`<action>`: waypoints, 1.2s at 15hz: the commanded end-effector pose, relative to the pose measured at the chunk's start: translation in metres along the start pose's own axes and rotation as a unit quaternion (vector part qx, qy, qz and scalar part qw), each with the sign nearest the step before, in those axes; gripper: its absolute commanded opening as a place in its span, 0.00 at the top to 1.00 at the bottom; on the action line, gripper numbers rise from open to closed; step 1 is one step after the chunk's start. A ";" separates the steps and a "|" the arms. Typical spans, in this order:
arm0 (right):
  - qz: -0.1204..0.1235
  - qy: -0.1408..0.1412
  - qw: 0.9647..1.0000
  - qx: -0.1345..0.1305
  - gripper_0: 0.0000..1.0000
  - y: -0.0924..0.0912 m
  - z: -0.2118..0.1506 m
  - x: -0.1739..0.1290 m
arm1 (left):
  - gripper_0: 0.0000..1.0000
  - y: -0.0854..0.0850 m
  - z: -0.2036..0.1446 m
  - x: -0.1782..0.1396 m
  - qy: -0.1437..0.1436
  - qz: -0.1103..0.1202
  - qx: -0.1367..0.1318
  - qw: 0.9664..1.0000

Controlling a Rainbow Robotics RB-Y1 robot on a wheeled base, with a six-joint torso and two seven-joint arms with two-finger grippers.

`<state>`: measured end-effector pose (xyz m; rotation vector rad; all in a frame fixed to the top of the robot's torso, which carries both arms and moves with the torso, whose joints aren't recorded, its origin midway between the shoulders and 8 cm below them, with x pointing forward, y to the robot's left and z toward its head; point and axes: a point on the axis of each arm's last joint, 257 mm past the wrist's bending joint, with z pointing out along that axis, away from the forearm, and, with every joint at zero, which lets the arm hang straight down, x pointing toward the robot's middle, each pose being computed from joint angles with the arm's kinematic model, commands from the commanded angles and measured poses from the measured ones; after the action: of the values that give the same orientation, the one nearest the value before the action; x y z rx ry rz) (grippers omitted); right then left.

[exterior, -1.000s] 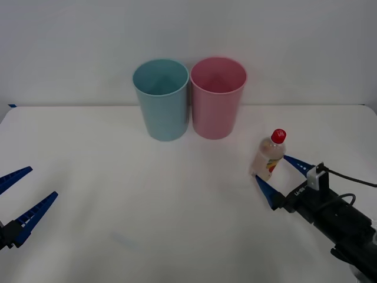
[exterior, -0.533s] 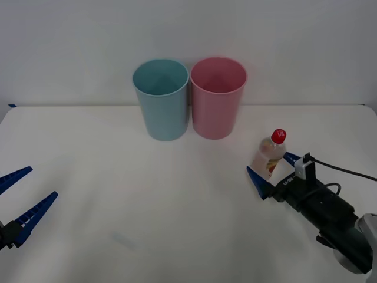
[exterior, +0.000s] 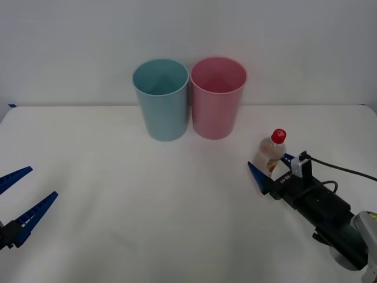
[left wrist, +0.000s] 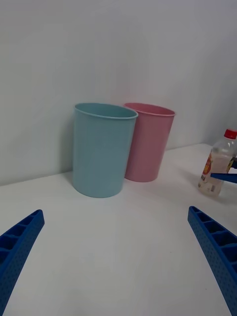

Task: Grasp the object on the table and drop it into the matching bin: aluminum can to the light blue bin, PET bottle to the pink bin.

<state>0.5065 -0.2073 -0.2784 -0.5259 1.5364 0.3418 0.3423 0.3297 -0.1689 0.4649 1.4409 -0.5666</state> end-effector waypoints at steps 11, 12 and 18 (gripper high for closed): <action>-0.011 -0.024 1.000 -0.010 1.00 0.006 0.001 -0.025 | 0.00 0.000 0.000 0.000 0.000 0.000 0.000 1.000; -0.015 -0.028 0.999 -0.013 1.00 0.008 -0.001 -0.031 | 0.00 0.000 0.000 0.000 0.000 0.000 0.000 1.000; 0.008 -0.059 0.997 -0.053 1.00 0.023 -0.004 -0.087 | 0.00 0.000 0.000 0.000 0.000 0.000 0.000 1.000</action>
<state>0.4903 -0.1814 -0.2030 -0.5676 1.4224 0.4473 0.3423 0.3297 -0.1689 0.4649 1.4410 -0.5666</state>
